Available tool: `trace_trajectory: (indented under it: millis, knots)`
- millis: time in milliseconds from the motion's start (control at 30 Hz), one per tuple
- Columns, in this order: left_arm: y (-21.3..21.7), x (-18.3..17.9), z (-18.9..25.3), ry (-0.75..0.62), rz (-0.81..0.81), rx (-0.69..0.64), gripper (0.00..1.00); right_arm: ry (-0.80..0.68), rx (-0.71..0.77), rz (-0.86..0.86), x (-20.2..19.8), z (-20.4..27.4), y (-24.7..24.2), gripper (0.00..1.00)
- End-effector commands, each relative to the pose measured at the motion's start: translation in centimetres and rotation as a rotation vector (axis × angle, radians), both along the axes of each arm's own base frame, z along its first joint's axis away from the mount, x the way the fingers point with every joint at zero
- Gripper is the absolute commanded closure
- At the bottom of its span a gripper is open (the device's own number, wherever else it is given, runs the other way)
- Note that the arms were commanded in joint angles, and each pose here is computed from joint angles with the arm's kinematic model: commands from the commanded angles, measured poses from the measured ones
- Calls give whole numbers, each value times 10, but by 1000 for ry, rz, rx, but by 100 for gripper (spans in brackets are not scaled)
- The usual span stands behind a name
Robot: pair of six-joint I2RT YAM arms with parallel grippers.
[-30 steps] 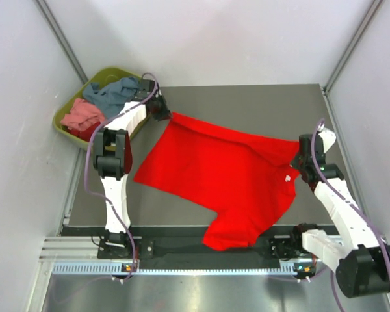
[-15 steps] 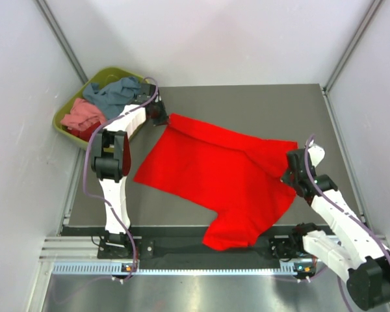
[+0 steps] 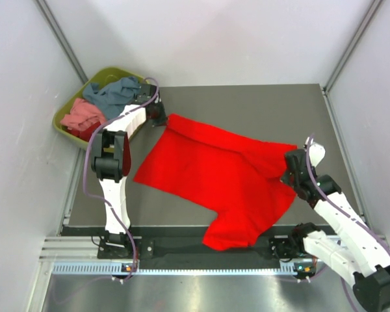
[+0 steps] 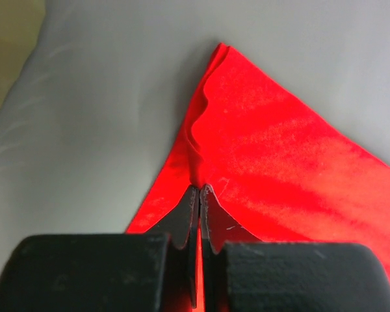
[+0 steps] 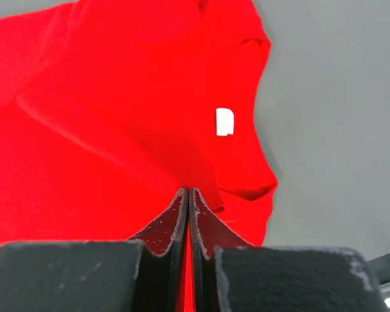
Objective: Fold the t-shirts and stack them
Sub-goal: Fold the tshirt
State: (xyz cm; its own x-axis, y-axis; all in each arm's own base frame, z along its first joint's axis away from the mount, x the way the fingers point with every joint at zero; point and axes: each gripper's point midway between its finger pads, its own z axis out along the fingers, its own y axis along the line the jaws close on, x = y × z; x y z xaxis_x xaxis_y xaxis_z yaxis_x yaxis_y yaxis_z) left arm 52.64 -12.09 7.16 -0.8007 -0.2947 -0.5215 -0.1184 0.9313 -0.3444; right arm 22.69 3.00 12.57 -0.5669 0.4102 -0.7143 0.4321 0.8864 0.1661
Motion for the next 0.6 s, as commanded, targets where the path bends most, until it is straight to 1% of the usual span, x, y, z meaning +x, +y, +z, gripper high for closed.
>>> trace_trajectory:
  millis: [0,100,267,333,400,467,500,533,567]
  knots:
    - [18,-15,5,33,39,48,100,-16,-18,4,-2,11,-1,100]
    - [16,-19,1,39,34,40,100,23,-24,23,-6,-2,1,100]
    - [17,-25,-11,76,32,47,100,95,48,97,-11,-28,21,100]
    - [19,-28,-13,91,38,56,100,105,52,94,-13,-32,21,100]
    - [23,-35,-16,121,53,73,95,105,59,100,-14,-33,23,98]
    - [23,-40,-10,132,50,88,93,97,56,92,-13,-26,21,91]
    - [34,-42,-7,140,83,146,83,102,47,91,-13,-21,20,81]
    - [36,-51,-2,164,91,175,78,104,39,84,-12,-16,19,78]
    - [38,-50,5,151,99,190,72,92,30,74,-10,-3,17,76]
